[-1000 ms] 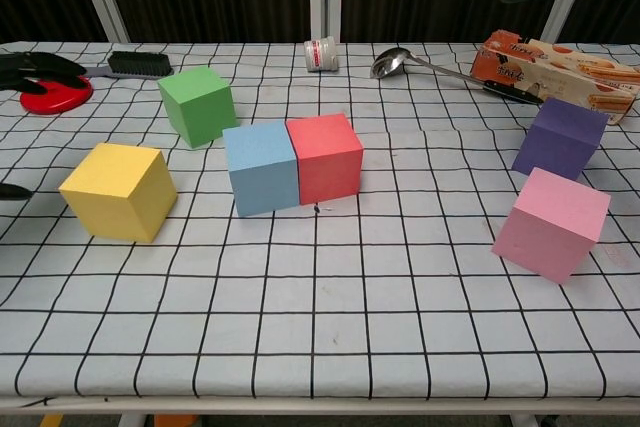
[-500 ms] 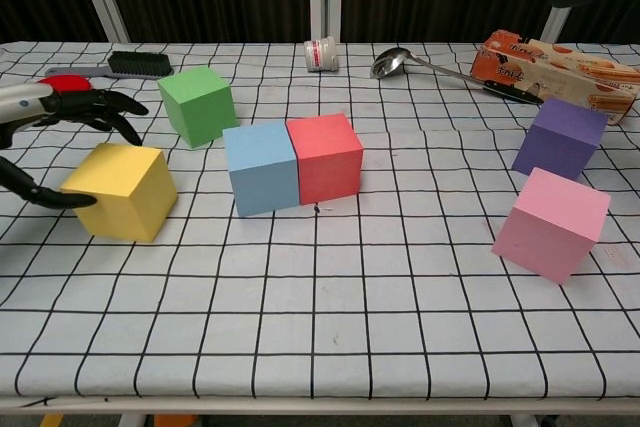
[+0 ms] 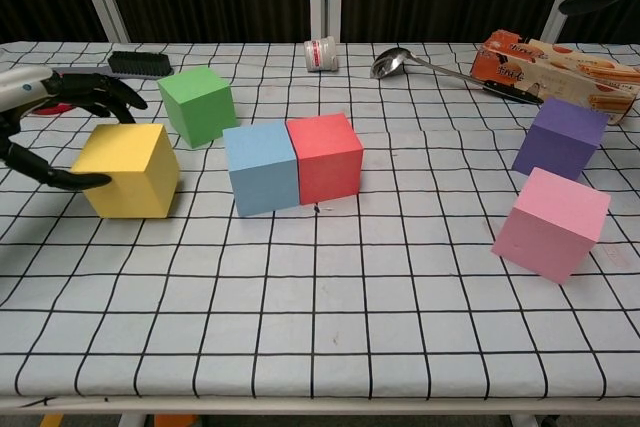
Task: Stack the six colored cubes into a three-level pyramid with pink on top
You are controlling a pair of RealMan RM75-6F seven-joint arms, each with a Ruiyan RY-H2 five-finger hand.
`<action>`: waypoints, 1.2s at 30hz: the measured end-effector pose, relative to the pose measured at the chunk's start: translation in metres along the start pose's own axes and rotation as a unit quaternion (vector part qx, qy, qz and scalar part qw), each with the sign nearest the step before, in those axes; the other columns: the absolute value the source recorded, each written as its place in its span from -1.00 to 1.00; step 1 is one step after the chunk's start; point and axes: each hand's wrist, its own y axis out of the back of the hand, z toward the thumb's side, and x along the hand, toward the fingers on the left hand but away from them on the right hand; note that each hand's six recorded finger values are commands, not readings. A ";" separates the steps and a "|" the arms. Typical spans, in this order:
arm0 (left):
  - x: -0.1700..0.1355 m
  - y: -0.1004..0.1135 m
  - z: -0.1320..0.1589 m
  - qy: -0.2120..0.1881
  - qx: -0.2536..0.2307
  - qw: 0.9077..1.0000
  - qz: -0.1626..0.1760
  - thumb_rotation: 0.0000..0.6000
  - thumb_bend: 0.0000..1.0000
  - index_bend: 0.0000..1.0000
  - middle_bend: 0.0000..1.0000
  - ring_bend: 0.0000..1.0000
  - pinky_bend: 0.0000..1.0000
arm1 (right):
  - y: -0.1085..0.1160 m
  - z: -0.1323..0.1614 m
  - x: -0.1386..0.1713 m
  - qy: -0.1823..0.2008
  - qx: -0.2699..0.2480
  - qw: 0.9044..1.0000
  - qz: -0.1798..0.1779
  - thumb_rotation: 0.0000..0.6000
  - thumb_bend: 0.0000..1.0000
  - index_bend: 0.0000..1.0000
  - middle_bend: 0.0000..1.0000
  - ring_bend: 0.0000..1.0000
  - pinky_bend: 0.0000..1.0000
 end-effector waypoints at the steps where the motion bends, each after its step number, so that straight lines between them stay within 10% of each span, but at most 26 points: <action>1: 0.000 0.001 0.002 0.007 -0.006 1.000 0.008 1.00 -0.53 -0.54 0.04 -0.68 -0.63 | 0.000 0.000 0.000 0.000 0.000 1.000 0.000 1.00 -0.91 -1.00 -0.87 -1.00 -1.00; 36: 0.000 -0.031 0.045 0.099 -0.048 0.993 0.052 1.00 -0.52 -0.54 0.13 -0.61 -0.70 | 0.001 -0.013 0.005 -0.009 0.002 1.000 -0.005 1.00 -0.89 -1.00 -0.87 -1.00 -1.00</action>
